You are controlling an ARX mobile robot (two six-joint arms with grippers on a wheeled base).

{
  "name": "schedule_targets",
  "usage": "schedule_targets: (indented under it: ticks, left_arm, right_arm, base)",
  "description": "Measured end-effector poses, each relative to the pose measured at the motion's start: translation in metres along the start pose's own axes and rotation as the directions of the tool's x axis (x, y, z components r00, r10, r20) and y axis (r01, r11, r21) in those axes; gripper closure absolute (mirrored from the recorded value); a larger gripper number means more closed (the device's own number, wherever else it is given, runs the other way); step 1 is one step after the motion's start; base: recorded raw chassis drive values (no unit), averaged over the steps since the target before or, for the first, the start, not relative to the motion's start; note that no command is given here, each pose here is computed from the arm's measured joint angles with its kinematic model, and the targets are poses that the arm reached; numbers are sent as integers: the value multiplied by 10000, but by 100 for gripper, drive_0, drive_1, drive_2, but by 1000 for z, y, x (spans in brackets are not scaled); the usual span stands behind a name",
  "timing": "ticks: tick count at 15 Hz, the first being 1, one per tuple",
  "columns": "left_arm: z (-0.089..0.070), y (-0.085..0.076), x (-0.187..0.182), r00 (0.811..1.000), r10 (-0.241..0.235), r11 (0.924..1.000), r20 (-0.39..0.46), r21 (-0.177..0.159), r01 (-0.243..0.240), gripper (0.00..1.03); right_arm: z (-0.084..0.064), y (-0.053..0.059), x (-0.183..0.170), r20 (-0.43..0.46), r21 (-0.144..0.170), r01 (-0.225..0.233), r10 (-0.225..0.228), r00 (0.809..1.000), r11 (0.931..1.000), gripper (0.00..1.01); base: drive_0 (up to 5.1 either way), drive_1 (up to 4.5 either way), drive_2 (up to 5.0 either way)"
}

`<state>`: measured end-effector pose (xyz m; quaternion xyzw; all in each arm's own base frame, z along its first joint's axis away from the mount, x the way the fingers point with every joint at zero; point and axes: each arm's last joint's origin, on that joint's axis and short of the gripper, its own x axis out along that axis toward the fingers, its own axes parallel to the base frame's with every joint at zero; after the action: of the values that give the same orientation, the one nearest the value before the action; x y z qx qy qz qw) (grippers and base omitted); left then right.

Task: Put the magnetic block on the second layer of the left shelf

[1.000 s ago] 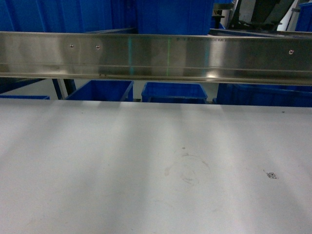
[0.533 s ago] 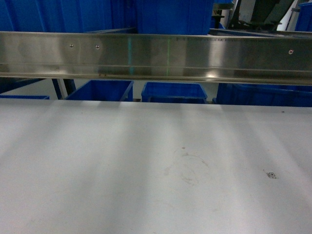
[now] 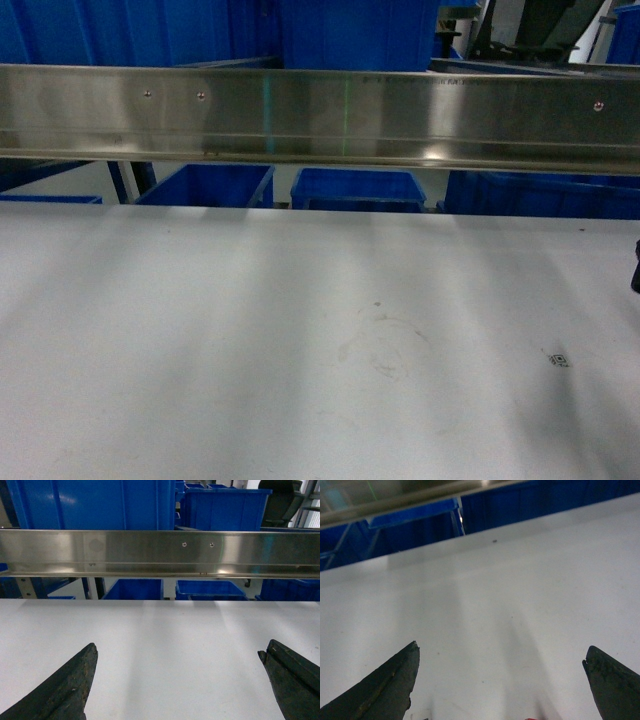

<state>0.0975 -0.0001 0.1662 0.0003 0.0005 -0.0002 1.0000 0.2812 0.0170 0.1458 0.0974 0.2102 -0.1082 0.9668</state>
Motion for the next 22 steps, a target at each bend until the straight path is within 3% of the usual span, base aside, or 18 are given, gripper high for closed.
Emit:
schedule_targets:
  ticks: [2, 5, 7, 11, 14, 15, 18, 21, 22]
  left_arm:
    - [0, 0, 0, 10000, 0, 10000, -4, -4, 0, 5]
    - [0, 0, 0, 10000, 0, 10000, 0, -4, 0, 5]
    - [0, 0, 0, 10000, 0, 10000, 0, -4, 0, 5]
    - [0, 0, 0, 10000, 0, 10000, 0, -4, 0, 5]
    - [0, 0, 0, 10000, 0, 10000, -4, -4, 0, 5]
    - [0, 0, 0, 10000, 0, 10000, -4, -4, 0, 5]
    - [0, 0, 0, 10000, -4, 10000, -4, -4, 4, 5]
    - [0, 0, 0, 10000, -4, 10000, 0, -4, 4, 5]
    - [0, 0, 0, 10000, 0, 10000, 0, -4, 0, 5]
  right_arm:
    - [-14, -2, 11, -496, 6, 447, -446, 9978, 9990, 3]
    - [-15, -5, 16, -128, 44, 894, -893, 9959, 9960, 3]
    - [-24, -13, 21, -679, -8, 1078, -1076, 9919, 9942, 3]
    - [-50, -19, 38, -1489, -66, 844, -844, 9852, 9964, 3]
    - [-56, -20, 43, -1354, -240, 853, -878, 9869, 9961, 3]
    - [-57, -22, 44, -1333, -302, 984, -1016, 9859, 9947, 10]
    - [-59, -26, 46, -1281, -469, 1112, -1163, 9849, 9927, 48]
    - [-59, -25, 45, -1216, -472, 852, -904, 9885, 9952, 69]
    - [-59, -25, 42, -1218, -488, 585, -641, 9905, 9971, 70]
  base:
    - [0, 0, 0]
    - [0, 0, 0]
    - [0, 0, 0]
    - [0, 0, 0]
    - [0, 0, 0]
    - [0, 0, 0]
    - [0, 0, 0]
    - [0, 0, 0]
    - [0, 0, 0]
